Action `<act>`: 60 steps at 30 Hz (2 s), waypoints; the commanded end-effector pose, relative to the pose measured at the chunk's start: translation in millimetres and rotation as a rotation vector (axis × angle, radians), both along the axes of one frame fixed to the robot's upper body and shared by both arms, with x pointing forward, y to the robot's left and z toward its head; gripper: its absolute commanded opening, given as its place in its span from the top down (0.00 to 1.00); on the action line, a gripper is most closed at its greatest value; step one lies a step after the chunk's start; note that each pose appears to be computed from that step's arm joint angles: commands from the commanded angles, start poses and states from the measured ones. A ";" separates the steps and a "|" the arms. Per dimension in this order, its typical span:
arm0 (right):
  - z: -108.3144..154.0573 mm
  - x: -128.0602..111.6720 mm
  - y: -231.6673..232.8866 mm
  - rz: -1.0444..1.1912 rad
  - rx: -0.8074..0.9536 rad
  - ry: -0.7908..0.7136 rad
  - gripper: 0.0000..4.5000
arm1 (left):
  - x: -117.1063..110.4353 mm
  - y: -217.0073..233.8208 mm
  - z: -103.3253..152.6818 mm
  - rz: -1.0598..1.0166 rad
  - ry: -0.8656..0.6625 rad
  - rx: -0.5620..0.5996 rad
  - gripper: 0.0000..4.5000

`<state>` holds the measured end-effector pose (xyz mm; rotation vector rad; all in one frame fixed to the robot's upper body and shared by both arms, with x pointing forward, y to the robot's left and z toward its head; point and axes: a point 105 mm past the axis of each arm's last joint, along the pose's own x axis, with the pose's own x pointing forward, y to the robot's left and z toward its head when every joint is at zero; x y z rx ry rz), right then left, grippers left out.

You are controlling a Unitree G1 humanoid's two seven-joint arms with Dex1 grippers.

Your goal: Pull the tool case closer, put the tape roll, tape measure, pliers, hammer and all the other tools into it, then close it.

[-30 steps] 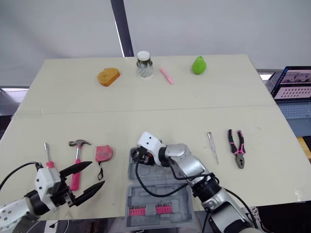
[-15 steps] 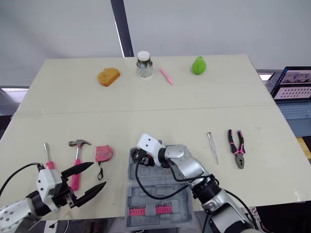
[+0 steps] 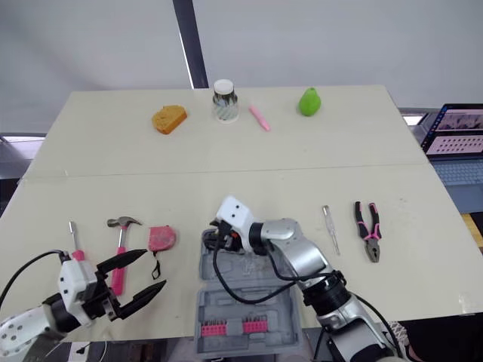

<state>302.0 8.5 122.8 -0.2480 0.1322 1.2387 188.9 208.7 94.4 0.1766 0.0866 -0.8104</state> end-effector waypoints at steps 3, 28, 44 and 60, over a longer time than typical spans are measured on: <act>36.4 -10.2 -34.2 0.016 0.047 -0.033 0.52 | -0.7 -1.6 2.9 -0.036 -0.006 -0.017 0.00; -26.6 -74.5 -210.1 -0.339 -0.194 0.125 0.01 | -25.5 9.5 -13.3 -0.077 0.073 0.025 0.00; -50.3 -95.8 -228.0 -0.388 -0.226 0.180 0.01 | -39.0 15.5 -24.3 -0.038 0.090 0.036 0.00; -8.7 -99.6 -208.3 -0.289 -0.106 -0.032 0.01 | -26.1 8.5 -1.7 0.454 0.078 -0.153 0.00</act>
